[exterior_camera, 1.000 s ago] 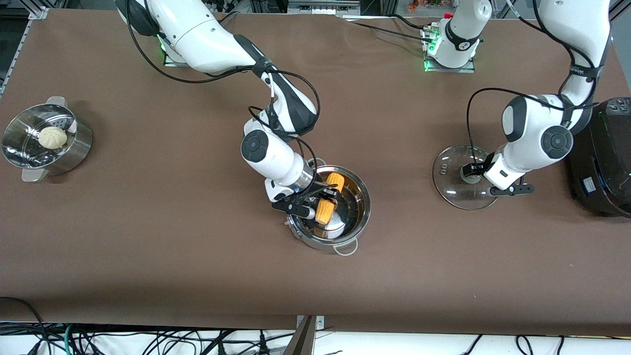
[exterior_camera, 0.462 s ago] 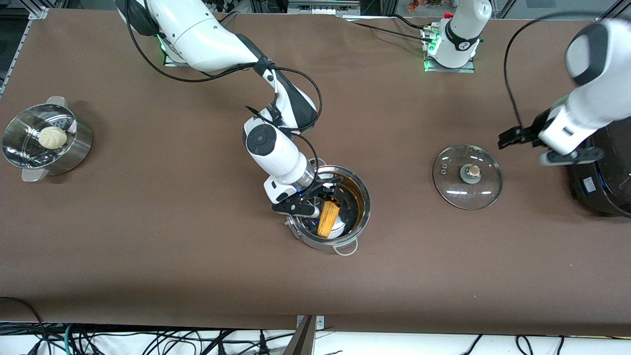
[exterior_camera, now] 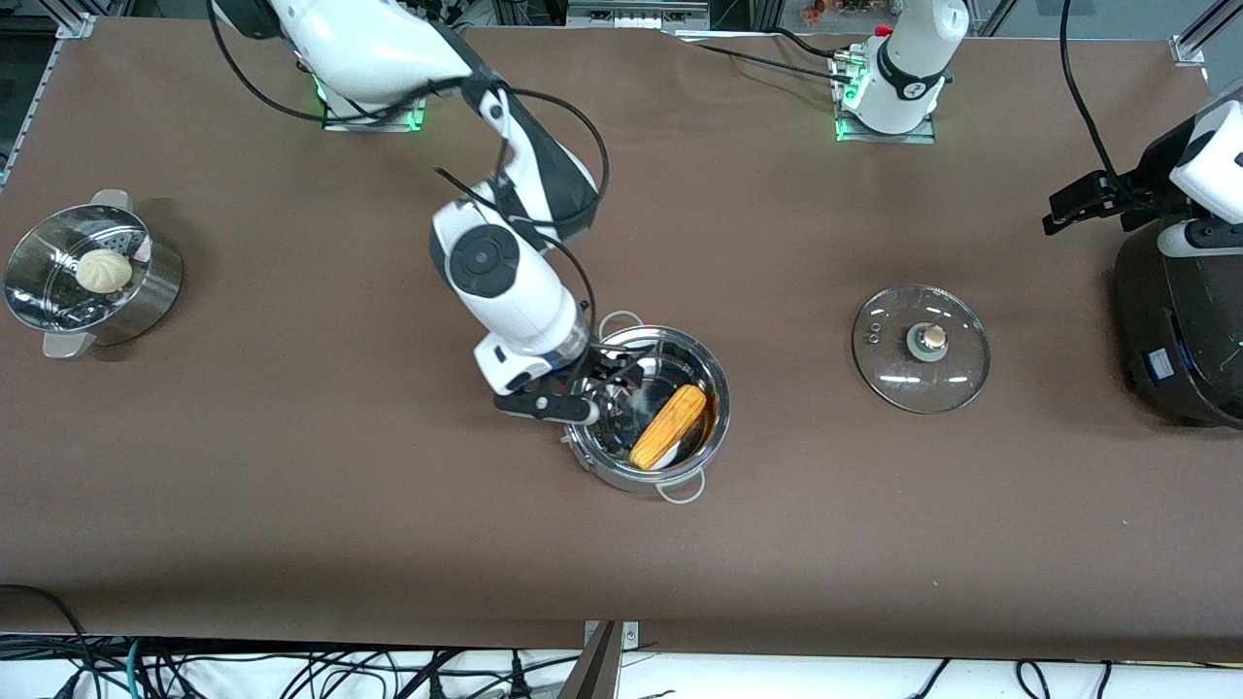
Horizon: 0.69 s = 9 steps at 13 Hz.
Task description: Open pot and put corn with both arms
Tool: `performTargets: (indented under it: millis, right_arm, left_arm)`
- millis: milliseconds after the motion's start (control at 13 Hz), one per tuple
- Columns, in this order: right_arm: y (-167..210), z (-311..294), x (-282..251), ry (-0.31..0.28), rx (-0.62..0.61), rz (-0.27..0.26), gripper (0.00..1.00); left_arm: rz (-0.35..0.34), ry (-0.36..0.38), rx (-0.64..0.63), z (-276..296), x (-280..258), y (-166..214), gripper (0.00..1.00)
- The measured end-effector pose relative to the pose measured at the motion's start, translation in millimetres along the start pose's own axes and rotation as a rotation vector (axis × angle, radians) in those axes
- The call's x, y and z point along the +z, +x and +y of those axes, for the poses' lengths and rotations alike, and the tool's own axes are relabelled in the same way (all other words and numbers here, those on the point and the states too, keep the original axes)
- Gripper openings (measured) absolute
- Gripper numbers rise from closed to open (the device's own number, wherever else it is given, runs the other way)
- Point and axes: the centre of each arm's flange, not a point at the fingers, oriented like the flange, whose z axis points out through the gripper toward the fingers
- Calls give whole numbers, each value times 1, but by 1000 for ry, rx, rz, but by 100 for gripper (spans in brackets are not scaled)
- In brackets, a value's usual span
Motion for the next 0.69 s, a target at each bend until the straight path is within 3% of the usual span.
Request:
performTargets:
  millis: [154, 385, 538, 692]
  right_arm:
    - [26, 42, -51, -91, 5, -2, 100]
    - [55, 120, -116, -223, -71, -69, 100]
    - [68, 166, -165, -230, -138, -97, 100]
    - [72, 224, -210, -202, -168, -135, 100]
  left_arm:
    - [-13, 1, -2, -1, 6, 3, 100]
    - [-15, 1, -3, -1, 7, 4, 100]
    - [-14, 2, -4, -2, 6, 4, 100]
    - [-12, 22, -4, -4, 5, 5, 100]
